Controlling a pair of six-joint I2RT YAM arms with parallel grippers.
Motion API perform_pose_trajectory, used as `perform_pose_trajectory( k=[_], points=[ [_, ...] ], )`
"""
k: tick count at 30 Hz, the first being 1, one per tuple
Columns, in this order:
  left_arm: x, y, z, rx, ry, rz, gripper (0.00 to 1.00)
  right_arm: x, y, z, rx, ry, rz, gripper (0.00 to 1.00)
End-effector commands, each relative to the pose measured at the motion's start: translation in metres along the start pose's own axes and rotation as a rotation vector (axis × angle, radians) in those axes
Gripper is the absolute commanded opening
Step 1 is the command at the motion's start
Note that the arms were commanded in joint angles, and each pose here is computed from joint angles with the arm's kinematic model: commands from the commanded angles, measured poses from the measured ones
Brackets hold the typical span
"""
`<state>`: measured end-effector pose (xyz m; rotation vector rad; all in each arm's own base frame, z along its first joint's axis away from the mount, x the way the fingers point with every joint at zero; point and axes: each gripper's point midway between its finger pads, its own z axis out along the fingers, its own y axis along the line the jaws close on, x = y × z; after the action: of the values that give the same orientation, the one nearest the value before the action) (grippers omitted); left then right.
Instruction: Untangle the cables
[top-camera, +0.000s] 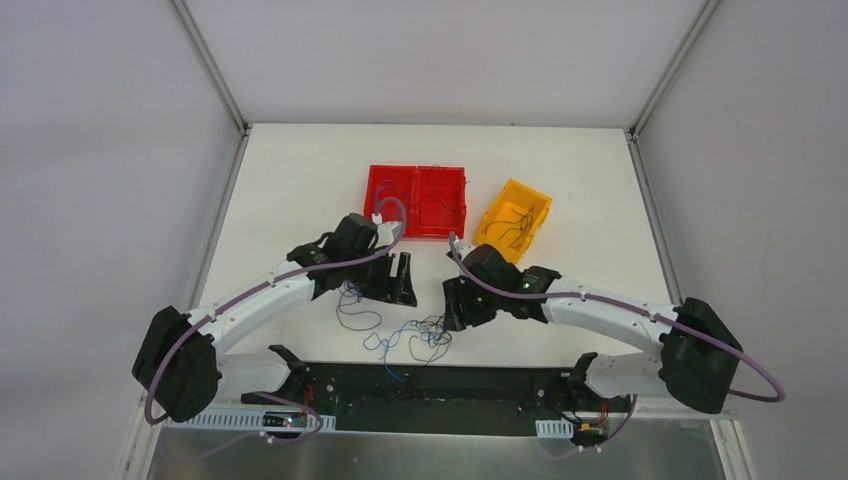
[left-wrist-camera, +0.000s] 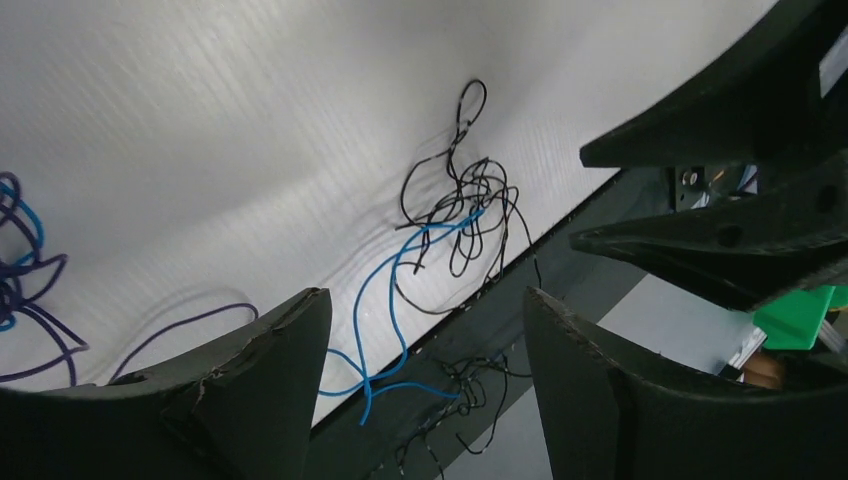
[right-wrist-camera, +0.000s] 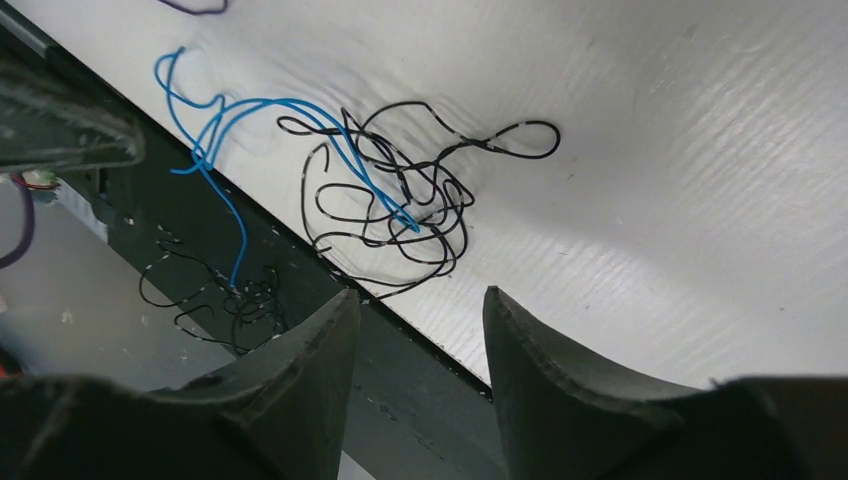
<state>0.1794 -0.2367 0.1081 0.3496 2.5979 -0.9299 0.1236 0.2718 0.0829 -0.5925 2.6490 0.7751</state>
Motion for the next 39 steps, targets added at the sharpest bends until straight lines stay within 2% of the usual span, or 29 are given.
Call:
perform_pose_trajectory(
  k=[1, 7, 13, 16, 18, 21, 24, 26, 27, 28, 29, 31, 36, 39],
  points=[
    [0.024, -0.006, 0.000, 0.001, 0.094, 0.021, 0.71, 0.007, 0.007, 0.018, -0.005, -0.003, 0.009, 0.53],
    [0.044, -0.002, 0.009, -0.038, 0.178, 0.025, 0.70, 0.017, 0.007, 0.037, 0.040, 0.014, -0.010, 0.54],
    [0.053, 0.005, 0.019, -0.085, 0.225, 0.020, 0.56, 0.018, -0.003, 0.048, 0.123, 0.011, -0.006, 0.44],
    [0.055, 0.005, 0.023, -0.094, 0.241, 0.024, 0.55, 0.015, -0.005, 0.049, 0.150, -0.003, -0.008, 0.28],
    [0.059, 0.007, 0.025, -0.096, 0.256, 0.022, 0.52, 0.014, -0.006, 0.049, 0.156, -0.012, -0.007, 0.12],
    [0.062, 0.004, 0.028, -0.080, 0.276, 0.018, 0.48, 0.012, -0.007, 0.046, 0.159, -0.034, -0.006, 0.01],
    [0.064, 0.001, 0.030, -0.060, 0.289, 0.013, 0.45, 0.010, -0.007, 0.044, 0.159, -0.049, -0.003, 0.00],
    [0.065, 0.000, 0.032, -0.050, 0.299, 0.013, 0.34, 0.007, -0.008, 0.042, 0.165, -0.067, 0.005, 0.00],
    [0.066, 0.000, 0.032, -0.052, 0.302, 0.013, 0.23, 0.006, -0.010, 0.040, 0.175, -0.080, 0.011, 0.00],
    [0.065, 0.002, 0.033, -0.065, 0.299, 0.010, 0.07, 0.002, -0.012, 0.038, 0.189, -0.101, 0.018, 0.00],
    [0.063, 0.006, 0.033, -0.092, 0.287, 0.006, 0.00, -0.001, -0.016, 0.034, 0.207, -0.127, 0.030, 0.00],
    [0.052, 0.019, 0.029, -0.186, 0.209, -0.016, 0.00, -0.009, -0.026, 0.025, 0.261, -0.183, 0.053, 0.00],
    [0.003, 0.055, -0.008, -0.384, -0.091, -0.095, 0.00, -0.032, -0.075, -0.015, 0.459, -0.351, 0.159, 0.00],
    [-0.013, 0.085, -0.030, -0.479, -0.170, -0.232, 0.00, -0.041, -0.104, -0.040, 0.530, -0.428, 0.243, 0.00]
  ],
)
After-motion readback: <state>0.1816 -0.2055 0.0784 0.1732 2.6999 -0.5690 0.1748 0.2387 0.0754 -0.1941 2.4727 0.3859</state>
